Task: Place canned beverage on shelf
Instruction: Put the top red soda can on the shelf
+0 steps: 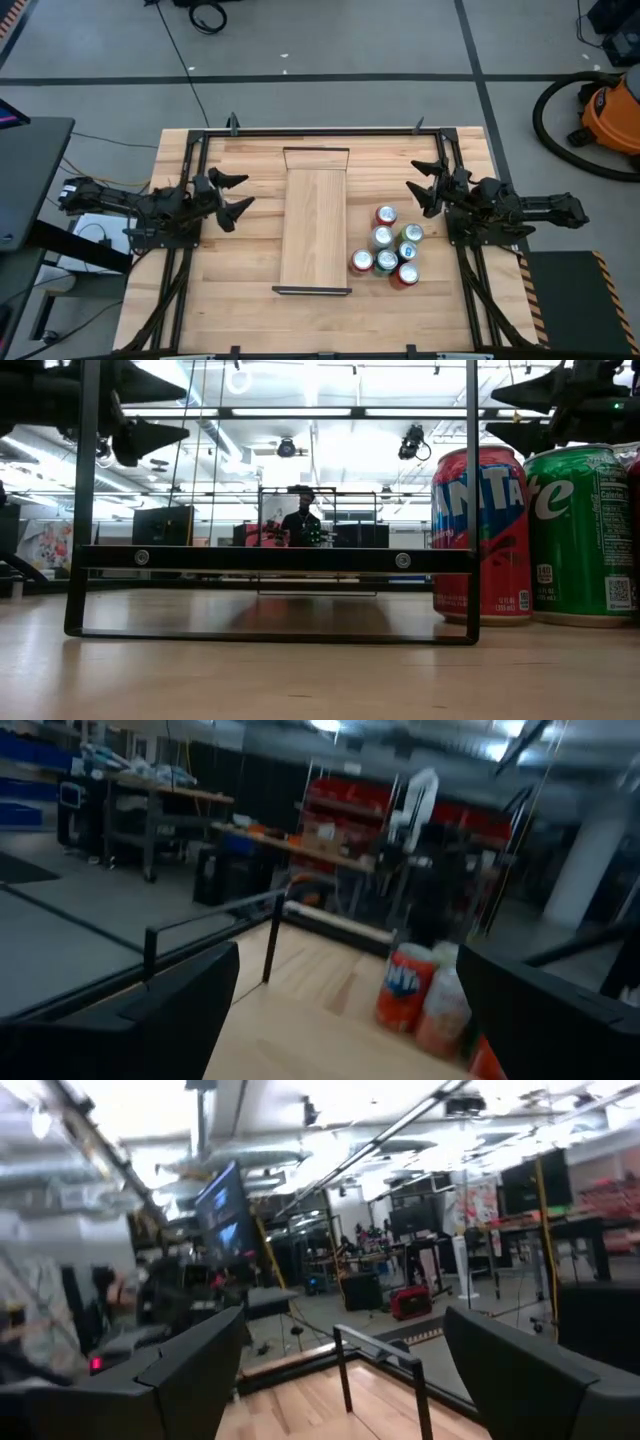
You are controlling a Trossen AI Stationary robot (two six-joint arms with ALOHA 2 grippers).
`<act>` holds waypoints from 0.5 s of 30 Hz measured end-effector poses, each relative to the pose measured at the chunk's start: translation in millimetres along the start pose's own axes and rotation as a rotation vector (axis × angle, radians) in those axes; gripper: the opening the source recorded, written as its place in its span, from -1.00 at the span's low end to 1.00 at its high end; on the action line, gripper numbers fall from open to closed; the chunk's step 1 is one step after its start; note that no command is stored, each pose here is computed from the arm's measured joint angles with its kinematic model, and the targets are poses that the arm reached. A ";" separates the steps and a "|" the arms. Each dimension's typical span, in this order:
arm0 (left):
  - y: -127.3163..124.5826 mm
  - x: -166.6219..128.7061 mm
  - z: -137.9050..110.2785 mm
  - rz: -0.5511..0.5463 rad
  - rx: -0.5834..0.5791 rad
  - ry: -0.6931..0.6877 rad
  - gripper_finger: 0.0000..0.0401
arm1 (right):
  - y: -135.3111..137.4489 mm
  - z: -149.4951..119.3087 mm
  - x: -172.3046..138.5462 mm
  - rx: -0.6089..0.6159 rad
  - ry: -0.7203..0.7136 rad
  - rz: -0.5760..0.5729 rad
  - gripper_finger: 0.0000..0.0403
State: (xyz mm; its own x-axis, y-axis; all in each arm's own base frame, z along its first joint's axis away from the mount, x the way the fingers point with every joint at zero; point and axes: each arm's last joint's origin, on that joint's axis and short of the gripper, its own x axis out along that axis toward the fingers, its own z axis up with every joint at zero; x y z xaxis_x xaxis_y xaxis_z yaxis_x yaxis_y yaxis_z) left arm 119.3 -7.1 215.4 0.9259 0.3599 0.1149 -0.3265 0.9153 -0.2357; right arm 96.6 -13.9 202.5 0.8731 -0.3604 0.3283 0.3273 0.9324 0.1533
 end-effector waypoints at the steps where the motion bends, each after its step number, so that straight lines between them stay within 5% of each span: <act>1: -2.5 3.4 2.0 0.002 0.012 0.017 0.93 | 0.0 -0.2 0.1 -0.002 0.001 0.000 0.76; 15: -42.7 60.1 29.6 0.041 0.091 0.226 0.93 | -0.4 -14.4 0.1 0.033 0.143 -0.003 0.76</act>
State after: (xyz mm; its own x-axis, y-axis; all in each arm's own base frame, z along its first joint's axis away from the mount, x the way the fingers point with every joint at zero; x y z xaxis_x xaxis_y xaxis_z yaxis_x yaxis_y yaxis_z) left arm 183.3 -19.2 260.9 0.9270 0.3570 -0.1147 -0.3712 0.9169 -0.1463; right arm 101.7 -13.9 189.0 0.9155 -0.3533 0.1923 0.3196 0.9292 0.1856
